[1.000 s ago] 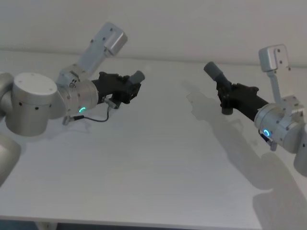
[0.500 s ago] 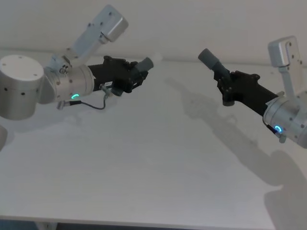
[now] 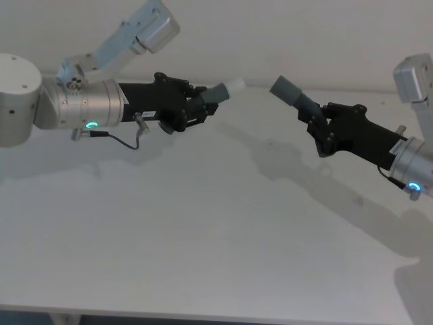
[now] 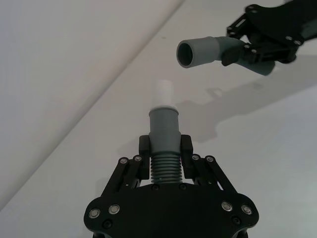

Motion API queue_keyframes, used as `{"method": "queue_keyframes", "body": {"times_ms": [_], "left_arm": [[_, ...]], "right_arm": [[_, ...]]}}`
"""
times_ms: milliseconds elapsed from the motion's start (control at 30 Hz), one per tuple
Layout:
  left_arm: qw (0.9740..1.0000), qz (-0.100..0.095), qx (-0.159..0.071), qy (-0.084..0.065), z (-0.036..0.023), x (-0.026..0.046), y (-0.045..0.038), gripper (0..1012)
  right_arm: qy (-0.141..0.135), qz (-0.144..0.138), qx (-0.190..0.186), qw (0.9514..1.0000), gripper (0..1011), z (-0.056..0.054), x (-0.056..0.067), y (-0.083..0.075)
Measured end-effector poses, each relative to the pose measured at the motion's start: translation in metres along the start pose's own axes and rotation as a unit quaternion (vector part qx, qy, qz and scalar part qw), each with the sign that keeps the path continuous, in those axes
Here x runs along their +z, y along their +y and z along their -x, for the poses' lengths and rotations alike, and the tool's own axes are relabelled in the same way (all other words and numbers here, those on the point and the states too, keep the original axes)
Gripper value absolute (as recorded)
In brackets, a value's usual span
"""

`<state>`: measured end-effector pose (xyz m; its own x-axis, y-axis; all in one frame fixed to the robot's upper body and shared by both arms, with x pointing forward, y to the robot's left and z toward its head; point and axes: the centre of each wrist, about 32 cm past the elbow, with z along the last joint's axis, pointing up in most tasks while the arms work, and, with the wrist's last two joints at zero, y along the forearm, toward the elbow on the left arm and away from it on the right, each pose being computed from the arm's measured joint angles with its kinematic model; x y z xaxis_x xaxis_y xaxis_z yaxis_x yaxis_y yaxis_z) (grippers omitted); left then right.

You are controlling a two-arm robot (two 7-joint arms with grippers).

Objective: Use both hands to pick up one end of the pipe from the table, align the ends, and insert them.

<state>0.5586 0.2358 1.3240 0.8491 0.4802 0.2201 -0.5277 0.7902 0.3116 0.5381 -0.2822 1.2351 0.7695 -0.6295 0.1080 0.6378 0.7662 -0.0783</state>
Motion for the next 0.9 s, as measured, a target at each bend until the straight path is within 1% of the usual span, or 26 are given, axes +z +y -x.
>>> {"method": "queue_keyframes", "body": {"times_ms": [33, 67, 100, 233, 333, 367, 433, 467, 500, 533, 567, 600, 633, 667, 733, 767, 833, 900], "left_arm": [[1.0000, 0.000, -0.005, -0.002, -0.0011, 0.0005, 0.0010, 348], [0.9999, 0.000, -0.015, -0.006, -0.0033, 0.0013, 0.0030, 348], [0.9997, -0.001, -0.023, -0.011, -0.0056, 0.0025, 0.0054, 348], [0.9990, -0.004, -0.040, -0.019, -0.0093, 0.0041, 0.0095, 348], [0.9978, -0.008, -0.060, -0.027, -0.0138, 0.0058, 0.0148, 348], [0.9978, -0.008, -0.060, -0.027, -0.0138, 0.0058, 0.0148, 348], [0.9971, -0.011, -0.069, -0.031, -0.0163, 0.0069, 0.0177, 348], [0.9964, -0.012, -0.077, -0.034, -0.0176, 0.0076, 0.0191, 348], [0.9958, -0.013, -0.083, -0.036, -0.0188, 0.0083, 0.0203, 348], [0.9955, -0.015, -0.086, -0.038, -0.0196, 0.0087, 0.0210, 348], [0.9955, -0.015, -0.086, -0.038, -0.0196, 0.0087, 0.0210, 348], [0.9949, -0.016, -0.092, -0.040, -0.0207, 0.0095, 0.0218, 348], [0.9942, -0.018, -0.097, -0.042, -0.0216, 0.0101, 0.0224, 348], [0.9938, -0.018, -0.101, -0.043, -0.0220, 0.0105, 0.0226, 348], [0.9931, -0.020, -0.106, -0.045, -0.0229, 0.0114, 0.0228, 348], [0.9924, -0.021, -0.111, -0.047, -0.0236, 0.0123, 0.0229, 348], [0.9917, -0.022, -0.116, -0.049, -0.0242, 0.0131, 0.0227, 348], [0.9905, -0.024, -0.124, -0.053, -0.0252, 0.0147, 0.0224, 348]], "right_arm": [[-0.002, -0.001, 0.003, 1.0000, 181, -0.001, 0.000, -0.001], [-0.005, -0.002, 0.017, 0.9998, 181, -0.004, 0.001, -0.003], [-0.007, -0.001, 0.023, 0.9997, 181, -0.006, 0.001, -0.004], [-0.014, -0.003, 0.054, 0.9985, 181, -0.013, 0.002, -0.008], [-0.020, -0.003, 0.079, 0.9967, 181, -0.020, 0.004, -0.012], [-0.022, -0.002, 0.085, 0.9962, 181, -0.022, 0.004, -0.013], [-0.027, -0.001, 0.103, 0.9943, 181, -0.026, 0.006, -0.015], [-0.030, 0.001, 0.117, 0.9927, 181, -0.029, 0.007, -0.016], [-0.032, 0.002, 0.123, 0.9919, 181, -0.031, 0.008, -0.017], [-0.035, 0.003, 0.135, 0.9902, 181, -0.033, 0.009, -0.018], [-0.035, 0.003, 0.135, 0.9902, 181, -0.033, 0.009, -0.018], [-0.039, 0.006, 0.149, 0.9881, 181, -0.036, 0.010, -0.019], [-0.041, 0.007, 0.153, 0.9874, 181, -0.038, 0.011, -0.020], [-0.045, 0.010, 0.165, 0.9852, 181, -0.041, 0.013, -0.021], [-0.050, 0.015, 0.176, 0.9830, 179, -0.043, 0.015, -0.022], [-0.055, 0.020, 0.185, 0.9810, 179, -0.045, 0.018, -0.022], [-0.060, 0.025, 0.193, 0.9790, 179, -0.047, 0.020, -0.023], [-0.066, 0.032, 0.201, 0.9768, 179, -0.048, 0.023, -0.023]]}}
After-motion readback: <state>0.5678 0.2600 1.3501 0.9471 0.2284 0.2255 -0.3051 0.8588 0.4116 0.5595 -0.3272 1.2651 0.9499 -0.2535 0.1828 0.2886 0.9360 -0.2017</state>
